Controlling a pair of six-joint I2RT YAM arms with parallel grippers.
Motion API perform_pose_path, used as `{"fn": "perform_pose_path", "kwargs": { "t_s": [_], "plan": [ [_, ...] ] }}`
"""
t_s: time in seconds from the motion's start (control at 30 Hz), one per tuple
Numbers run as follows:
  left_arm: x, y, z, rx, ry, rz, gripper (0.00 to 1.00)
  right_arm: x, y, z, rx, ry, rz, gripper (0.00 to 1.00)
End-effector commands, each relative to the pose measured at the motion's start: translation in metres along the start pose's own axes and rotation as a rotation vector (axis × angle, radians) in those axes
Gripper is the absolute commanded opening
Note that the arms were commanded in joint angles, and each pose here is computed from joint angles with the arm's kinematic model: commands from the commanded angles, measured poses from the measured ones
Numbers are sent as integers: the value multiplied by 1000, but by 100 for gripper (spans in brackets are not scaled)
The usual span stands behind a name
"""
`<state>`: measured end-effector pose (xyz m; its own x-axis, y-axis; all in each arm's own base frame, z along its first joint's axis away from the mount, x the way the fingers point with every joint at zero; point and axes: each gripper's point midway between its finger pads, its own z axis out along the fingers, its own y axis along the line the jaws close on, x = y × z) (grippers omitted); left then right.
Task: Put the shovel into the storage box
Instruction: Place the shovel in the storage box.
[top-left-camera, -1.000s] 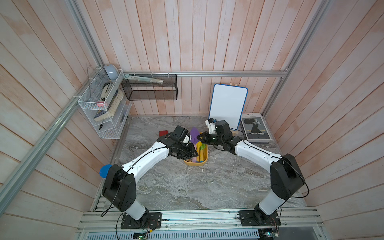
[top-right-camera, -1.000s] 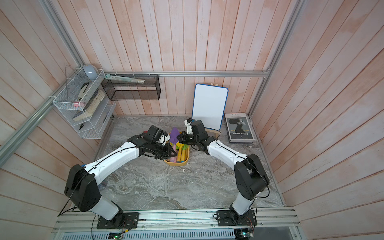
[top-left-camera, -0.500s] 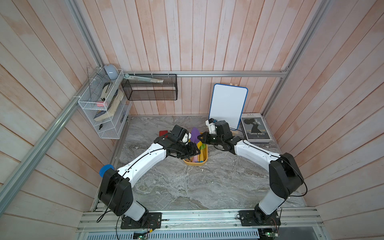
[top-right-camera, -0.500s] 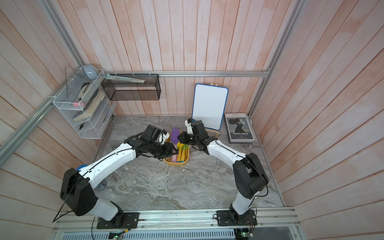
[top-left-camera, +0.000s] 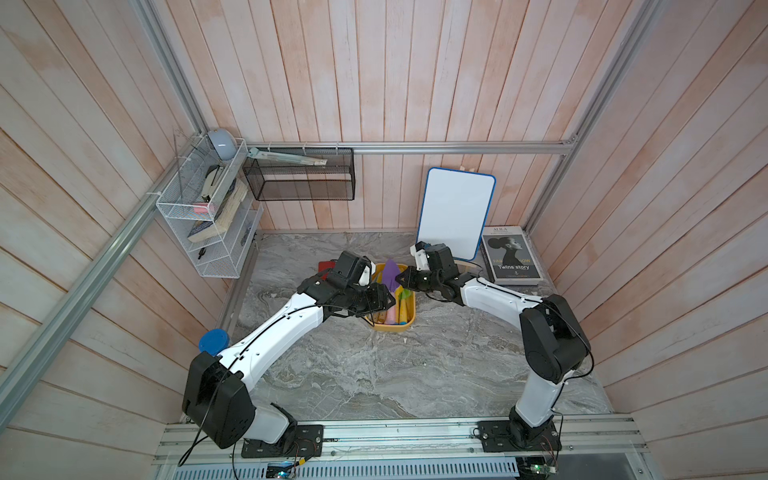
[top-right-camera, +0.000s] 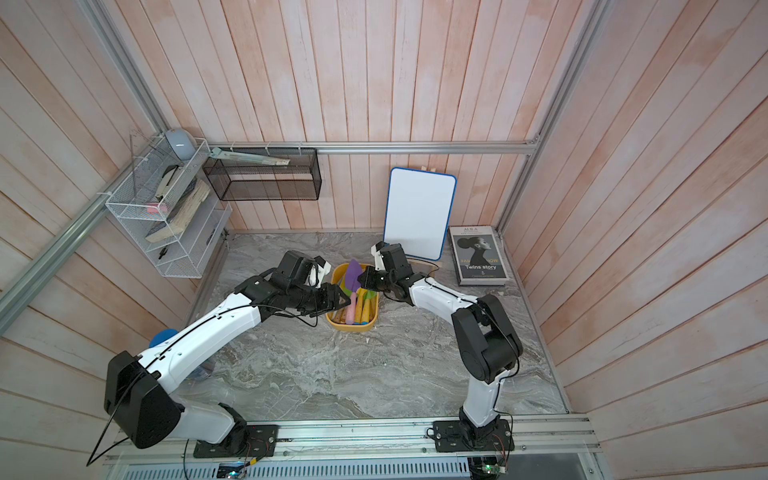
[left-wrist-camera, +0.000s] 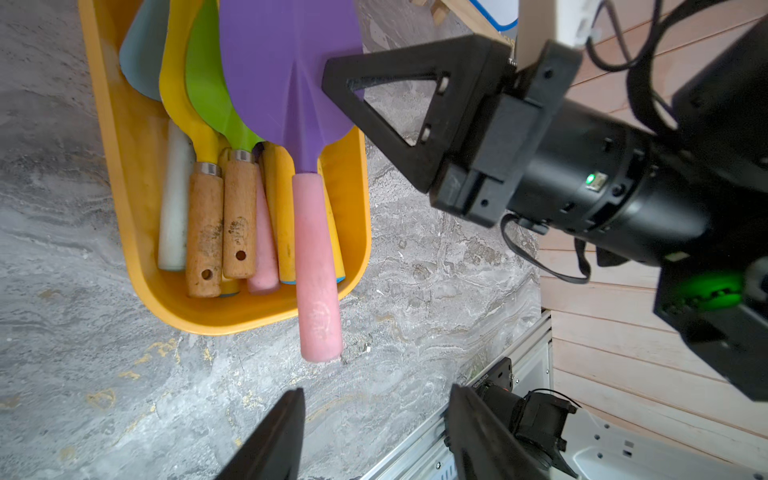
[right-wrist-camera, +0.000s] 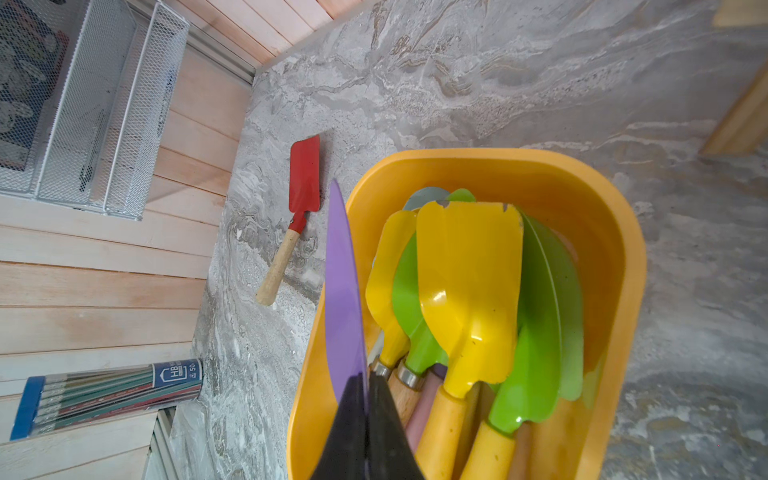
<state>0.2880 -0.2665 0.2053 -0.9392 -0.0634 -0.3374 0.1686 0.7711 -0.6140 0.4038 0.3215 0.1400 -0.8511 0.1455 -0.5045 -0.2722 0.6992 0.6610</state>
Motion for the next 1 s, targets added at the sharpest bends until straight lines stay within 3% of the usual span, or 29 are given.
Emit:
{"fn": "perform_pose_path", "kwargs": {
  "t_s": [0.0, 0.4, 0.97],
  "plan": [
    [-1, 3, -5, -13, -35, 17, 60, -19, 8, 5, -33, -47, -30, 0],
    [2, 4, -17, -11, -72, 31, 60, -23, -16, 26, 36, -39, -63, 0],
    [5, 9, -21, -34, -77, 41, 60, -1, -47, 47, 83, -4, -34, 0]
  ]
}}
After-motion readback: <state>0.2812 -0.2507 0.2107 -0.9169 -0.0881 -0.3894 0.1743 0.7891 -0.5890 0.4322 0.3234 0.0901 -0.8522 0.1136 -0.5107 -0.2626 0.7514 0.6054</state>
